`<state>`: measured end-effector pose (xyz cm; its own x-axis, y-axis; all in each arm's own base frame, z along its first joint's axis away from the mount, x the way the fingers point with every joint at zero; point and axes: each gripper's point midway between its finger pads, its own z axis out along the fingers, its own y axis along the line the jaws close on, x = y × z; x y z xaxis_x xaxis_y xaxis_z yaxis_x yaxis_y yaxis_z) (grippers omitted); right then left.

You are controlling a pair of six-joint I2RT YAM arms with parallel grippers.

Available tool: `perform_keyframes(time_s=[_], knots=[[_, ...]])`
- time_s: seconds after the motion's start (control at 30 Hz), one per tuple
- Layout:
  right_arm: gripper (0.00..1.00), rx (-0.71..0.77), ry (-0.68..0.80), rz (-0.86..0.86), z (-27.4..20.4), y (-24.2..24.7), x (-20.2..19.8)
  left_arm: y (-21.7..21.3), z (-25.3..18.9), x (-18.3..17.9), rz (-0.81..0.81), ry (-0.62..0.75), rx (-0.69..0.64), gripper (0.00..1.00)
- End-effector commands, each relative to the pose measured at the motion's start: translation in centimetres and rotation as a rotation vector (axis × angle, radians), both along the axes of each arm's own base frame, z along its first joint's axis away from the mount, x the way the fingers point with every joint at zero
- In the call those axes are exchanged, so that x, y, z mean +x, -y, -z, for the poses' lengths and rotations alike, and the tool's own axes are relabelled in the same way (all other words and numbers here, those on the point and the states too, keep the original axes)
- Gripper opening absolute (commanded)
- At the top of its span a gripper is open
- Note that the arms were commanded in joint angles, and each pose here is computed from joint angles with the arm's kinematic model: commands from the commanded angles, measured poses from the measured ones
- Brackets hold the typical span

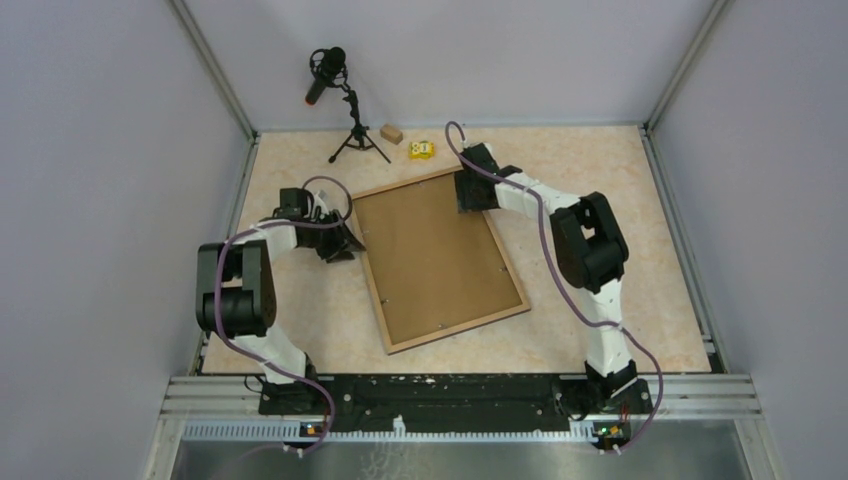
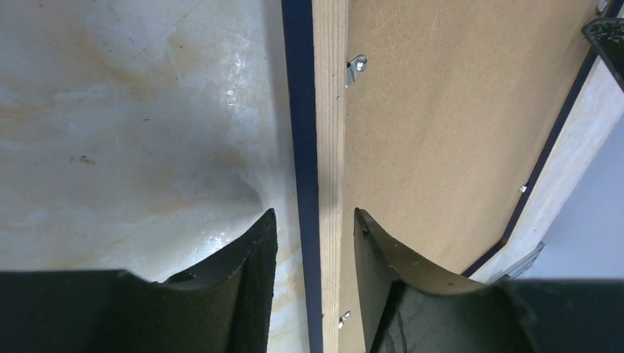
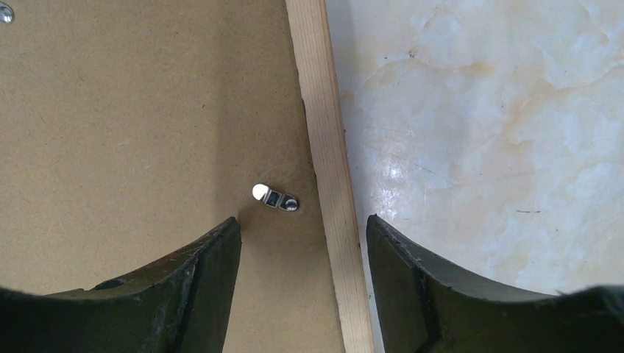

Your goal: Put the photo into the frame

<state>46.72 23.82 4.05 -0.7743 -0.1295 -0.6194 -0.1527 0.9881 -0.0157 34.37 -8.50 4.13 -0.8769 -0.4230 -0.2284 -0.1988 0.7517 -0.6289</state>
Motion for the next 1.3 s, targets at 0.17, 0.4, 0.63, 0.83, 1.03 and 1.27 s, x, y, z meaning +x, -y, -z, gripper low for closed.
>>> perform_keyframes(time_s=[0.17, 0.4, 0.63, 0.83, 1.03, 1.27], knots=[[0.63, 0.033, 0.031, 0.033, -0.5, 0.7, 0.4, 0.5, 0.5, 0.3, 0.012, -0.008, 0.201, 0.51], [0.63, 0.029, 0.021, 0.041, -0.1, 1.0, 0.2, 0.3, 2.5, -0.4, 0.005, -0.109, 0.247, 0.27], [0.64, 0.083, 0.019, 0.029, -0.6, 0.9, 0.0, -0.9, 3.3, -0.8, -0.034, -0.164, 0.321, 0.16], [0.64, 0.124, 0.032, 0.036, -0.9, 1.3, 0.1, -1.0, 3.5, -0.8, -0.035, -0.179, 0.323, 0.13], [0.58, 0.117, 0.025, 0.035, -0.5, 1.1, 0.6, -0.8, 3.5, -0.7, -0.031, -0.178, 0.316, 0.12], [0.52, 0.098, 0.041, 0.051, -0.5, 1.3, 1.3, -0.7, 3.5, -0.8, -0.027, -0.176, 0.311, 0.12]])
